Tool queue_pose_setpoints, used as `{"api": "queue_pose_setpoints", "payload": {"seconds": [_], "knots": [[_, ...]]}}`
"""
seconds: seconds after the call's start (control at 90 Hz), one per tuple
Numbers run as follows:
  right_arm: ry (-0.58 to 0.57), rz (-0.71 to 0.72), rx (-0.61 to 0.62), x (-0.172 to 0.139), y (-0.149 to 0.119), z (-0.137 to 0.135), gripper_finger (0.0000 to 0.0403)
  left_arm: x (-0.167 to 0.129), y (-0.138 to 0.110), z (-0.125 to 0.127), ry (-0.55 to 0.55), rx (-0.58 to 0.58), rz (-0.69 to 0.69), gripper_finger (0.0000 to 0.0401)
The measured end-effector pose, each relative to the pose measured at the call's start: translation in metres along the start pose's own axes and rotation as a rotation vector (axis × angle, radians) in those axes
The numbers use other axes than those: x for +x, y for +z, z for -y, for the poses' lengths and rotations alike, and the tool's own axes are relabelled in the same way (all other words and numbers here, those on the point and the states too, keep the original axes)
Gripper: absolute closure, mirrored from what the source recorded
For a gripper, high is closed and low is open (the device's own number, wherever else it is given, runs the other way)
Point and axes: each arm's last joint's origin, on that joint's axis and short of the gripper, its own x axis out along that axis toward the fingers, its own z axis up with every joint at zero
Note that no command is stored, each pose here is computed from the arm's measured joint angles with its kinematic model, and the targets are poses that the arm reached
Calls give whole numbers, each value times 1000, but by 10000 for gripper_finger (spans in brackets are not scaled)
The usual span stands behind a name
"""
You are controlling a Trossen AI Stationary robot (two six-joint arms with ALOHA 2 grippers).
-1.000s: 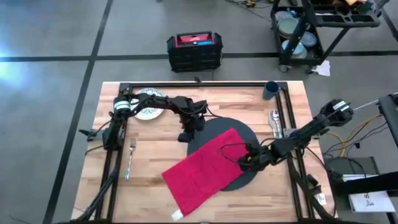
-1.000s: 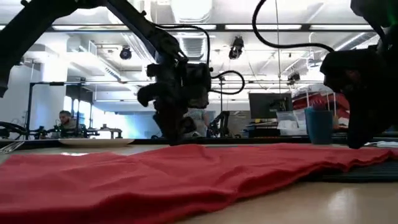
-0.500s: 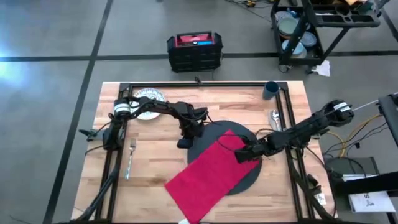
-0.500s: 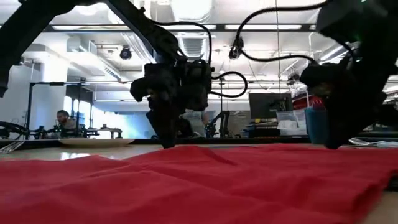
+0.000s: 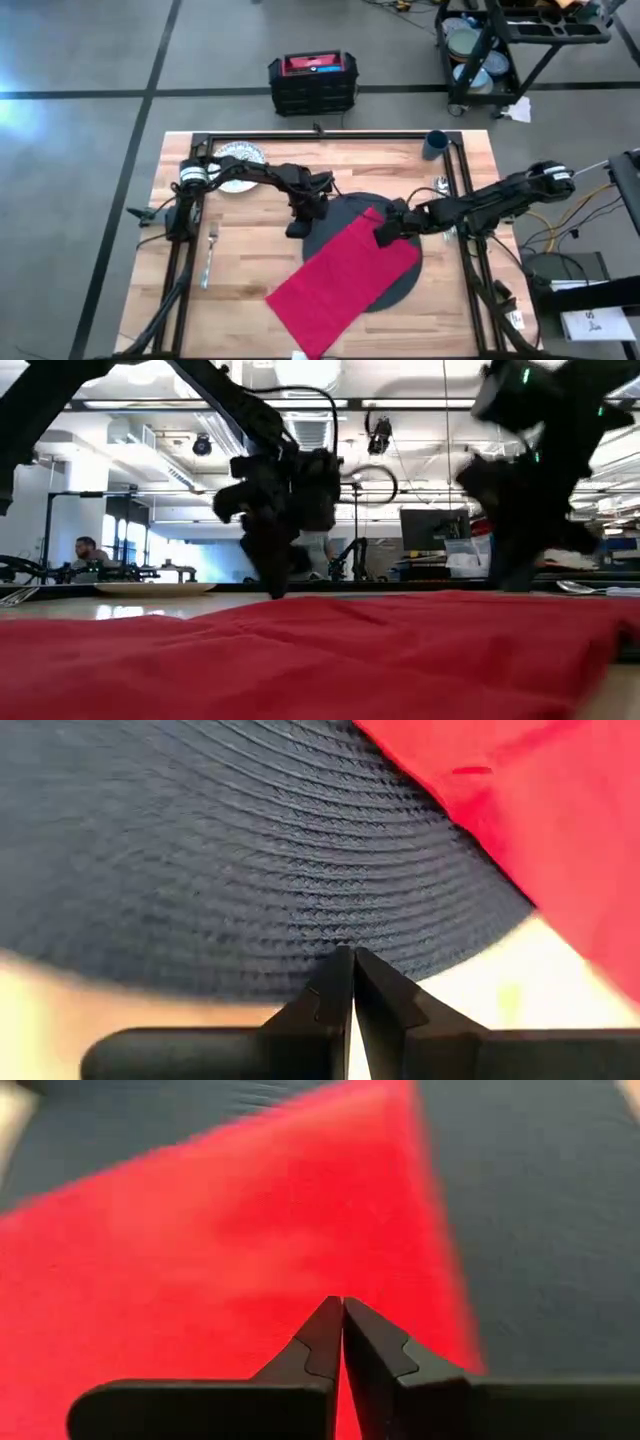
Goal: Set table place
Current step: Adjust the black placemat
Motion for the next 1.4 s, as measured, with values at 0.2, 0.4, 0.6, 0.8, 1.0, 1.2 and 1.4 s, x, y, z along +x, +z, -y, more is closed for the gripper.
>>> {"api": "queue_pose_setpoints", "payload": {"seconds": [0.2, 0.4, 0.6, 0.8, 1.0, 1.2, 1.4], "knots": [[-1, -76, 19, 0, -36, -8, 403, -19, 19, -6, 121, 120, 105, 401], [-46, -136, 63, 5, -70, -9, 403, -9, 24, -22, 143, 186, 115, 401], [-55, -138, 84, 8, -78, -10, 403, 14, 18, -41, 109, 150, 63, 401], [-81, -112, 83, 14, -66, -5, 403, 17, 0, -44, 5, 52, -66, 401], [-80, -108, 42, 23, -38, -2, 403, 13, -10, -41, -61, 4, -120, 401], [-73, -93, -2, 31, -10, 5, 403, 18, -22, -35, -160, -70, -156, 401], [-77, -82, -36, 35, 13, 13, 403, 23, -28, -33, -177, -116, -162, 401]]}}
